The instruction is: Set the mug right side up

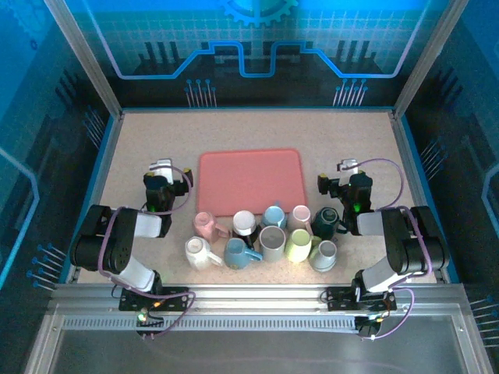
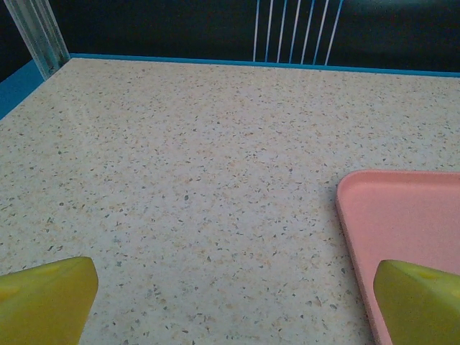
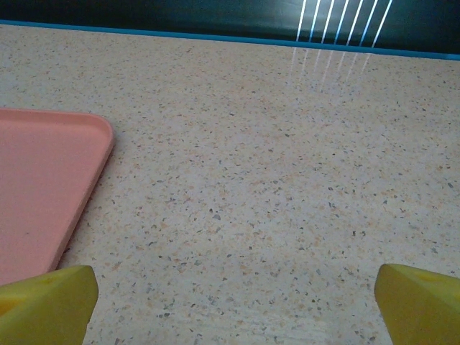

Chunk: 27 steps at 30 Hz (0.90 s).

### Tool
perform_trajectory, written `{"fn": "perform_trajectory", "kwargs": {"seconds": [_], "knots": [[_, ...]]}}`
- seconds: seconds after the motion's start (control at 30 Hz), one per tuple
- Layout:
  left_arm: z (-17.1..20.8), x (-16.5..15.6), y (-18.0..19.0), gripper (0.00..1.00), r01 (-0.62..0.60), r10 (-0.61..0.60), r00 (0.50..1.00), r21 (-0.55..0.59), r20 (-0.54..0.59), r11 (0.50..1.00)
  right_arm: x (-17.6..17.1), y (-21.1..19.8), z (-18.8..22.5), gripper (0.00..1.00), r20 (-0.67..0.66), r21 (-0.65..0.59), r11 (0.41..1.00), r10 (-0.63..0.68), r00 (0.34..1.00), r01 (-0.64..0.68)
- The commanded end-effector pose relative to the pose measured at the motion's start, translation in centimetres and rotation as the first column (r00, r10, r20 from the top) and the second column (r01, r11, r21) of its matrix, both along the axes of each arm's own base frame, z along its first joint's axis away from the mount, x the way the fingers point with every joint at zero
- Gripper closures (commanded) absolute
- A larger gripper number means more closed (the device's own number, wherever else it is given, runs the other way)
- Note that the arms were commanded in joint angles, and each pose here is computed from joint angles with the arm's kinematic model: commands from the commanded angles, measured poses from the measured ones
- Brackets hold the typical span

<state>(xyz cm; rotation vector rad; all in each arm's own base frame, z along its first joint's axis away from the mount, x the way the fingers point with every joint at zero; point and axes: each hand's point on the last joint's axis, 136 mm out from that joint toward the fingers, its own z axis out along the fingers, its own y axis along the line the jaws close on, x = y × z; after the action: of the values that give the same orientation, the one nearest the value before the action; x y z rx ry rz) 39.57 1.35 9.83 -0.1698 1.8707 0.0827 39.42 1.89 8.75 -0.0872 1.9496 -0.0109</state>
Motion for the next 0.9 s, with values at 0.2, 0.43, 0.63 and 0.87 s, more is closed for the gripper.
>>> {"fn": "perform_trajectory", "kwargs": {"seconds": [0.2, 0.43, 0.63, 0.87], "knots": [[-0.2, 0.0, 0.0, 0.01, 0.009, -0.009, 1.000, -0.024, -0.009, 1.000, 0.2, 0.1, 1.1, 0.00, 0.041, 0.017, 0.999, 0.028, 0.999, -0.029], [3.0, 0.1, 0.8, 0.01, -0.055, 0.054, 0.997, -0.004, -0.061, 0.998, 0.1, -0.7, 4.2, 0.00, 0.019, -0.019, 0.999, -0.046, 0.999, 0.047], [10.1, 0.6, -0.8, 0.01, 0.008, -0.009, 1.000, 0.058, 0.026, 0.998, -0.9, 0.9, 12.8, 0.00, 0.240, -0.030, 0.999, -0.022, 0.970, 0.030], [18.2, -3.5, -8.6, 0.01, 0.280, -0.276, 0.960, -0.133, 0.051, 0.951, -4.5, 10.2, 20.9, 0.00, 0.218, 0.057, 0.968, 0.228, 0.949, -0.246]]}}
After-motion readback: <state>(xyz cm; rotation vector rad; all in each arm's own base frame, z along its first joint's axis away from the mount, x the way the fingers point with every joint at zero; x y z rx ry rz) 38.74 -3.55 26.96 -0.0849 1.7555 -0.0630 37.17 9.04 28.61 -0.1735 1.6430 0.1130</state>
